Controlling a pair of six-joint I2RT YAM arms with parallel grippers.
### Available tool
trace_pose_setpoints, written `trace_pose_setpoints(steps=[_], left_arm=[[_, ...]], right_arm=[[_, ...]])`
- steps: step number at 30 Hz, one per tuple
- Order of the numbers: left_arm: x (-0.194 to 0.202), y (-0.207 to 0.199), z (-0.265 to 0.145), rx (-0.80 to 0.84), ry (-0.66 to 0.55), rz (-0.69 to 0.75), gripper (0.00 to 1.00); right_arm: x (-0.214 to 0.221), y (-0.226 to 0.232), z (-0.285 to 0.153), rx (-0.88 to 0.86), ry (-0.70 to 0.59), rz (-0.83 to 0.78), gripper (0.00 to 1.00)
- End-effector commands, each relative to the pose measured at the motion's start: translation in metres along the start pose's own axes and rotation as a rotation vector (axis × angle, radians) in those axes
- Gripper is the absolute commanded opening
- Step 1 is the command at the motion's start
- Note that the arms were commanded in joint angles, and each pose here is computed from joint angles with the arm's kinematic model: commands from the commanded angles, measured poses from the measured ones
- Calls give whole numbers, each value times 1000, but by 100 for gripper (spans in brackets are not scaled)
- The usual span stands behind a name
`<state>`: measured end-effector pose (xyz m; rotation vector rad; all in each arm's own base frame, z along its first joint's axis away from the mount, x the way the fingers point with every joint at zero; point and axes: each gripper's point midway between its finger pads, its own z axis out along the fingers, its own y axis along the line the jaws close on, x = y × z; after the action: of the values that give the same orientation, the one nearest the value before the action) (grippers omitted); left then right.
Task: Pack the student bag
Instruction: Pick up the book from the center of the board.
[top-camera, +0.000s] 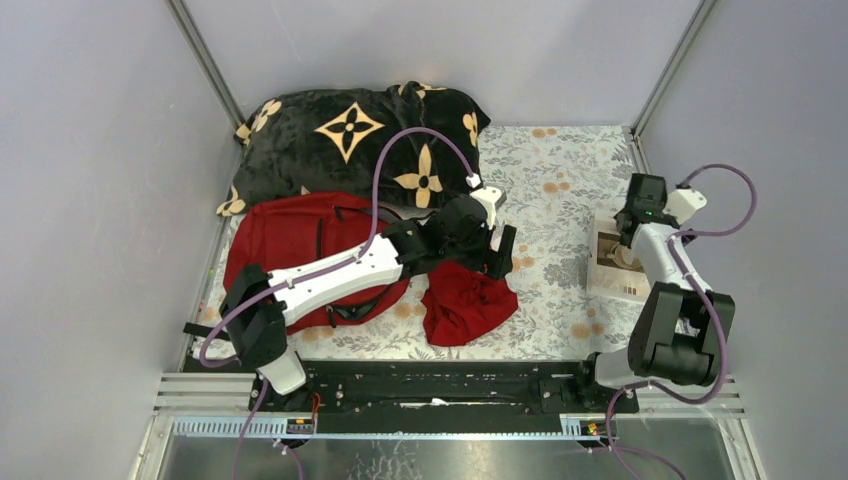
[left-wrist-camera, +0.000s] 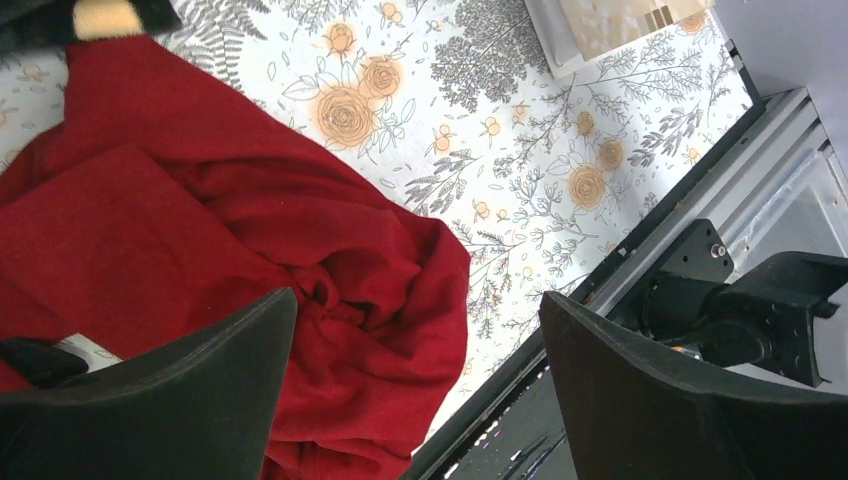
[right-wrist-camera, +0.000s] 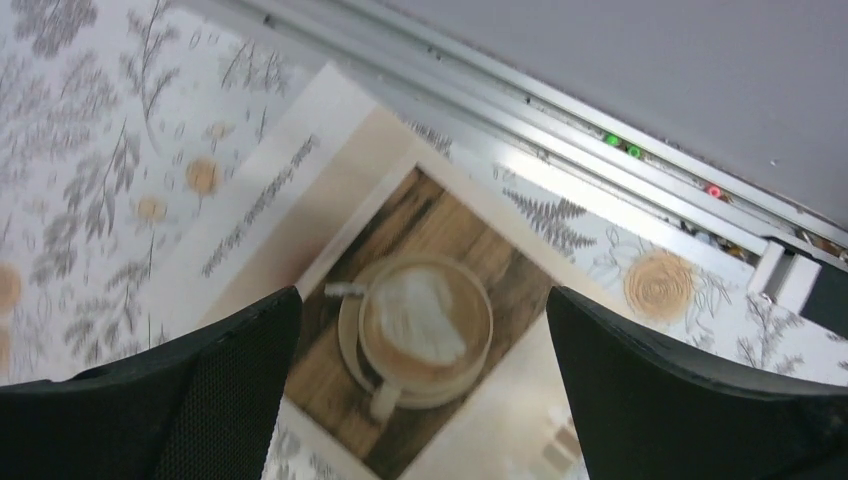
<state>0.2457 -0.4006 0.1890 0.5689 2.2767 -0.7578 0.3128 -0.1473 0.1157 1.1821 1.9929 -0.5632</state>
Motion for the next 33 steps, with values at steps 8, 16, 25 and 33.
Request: trace_pose_setpoints(steps=[8, 16, 25, 33], left_arm=[[-26, -19, -21, 107, -96, 112, 99], [-21, -17, -6, 92, -72, 87, 99], [-25, -13, 1, 85, -77, 69, 99], [-36, 16, 7, 98, -85, -33, 99]], right_arm=[[-31, -1, 68, -103, 54, 185, 100], [32, 14, 59, -264, 266, 274, 100], [94, 36, -34, -612, 484, 385, 100], [128, 101, -161, -1154, 661, 324, 100]])
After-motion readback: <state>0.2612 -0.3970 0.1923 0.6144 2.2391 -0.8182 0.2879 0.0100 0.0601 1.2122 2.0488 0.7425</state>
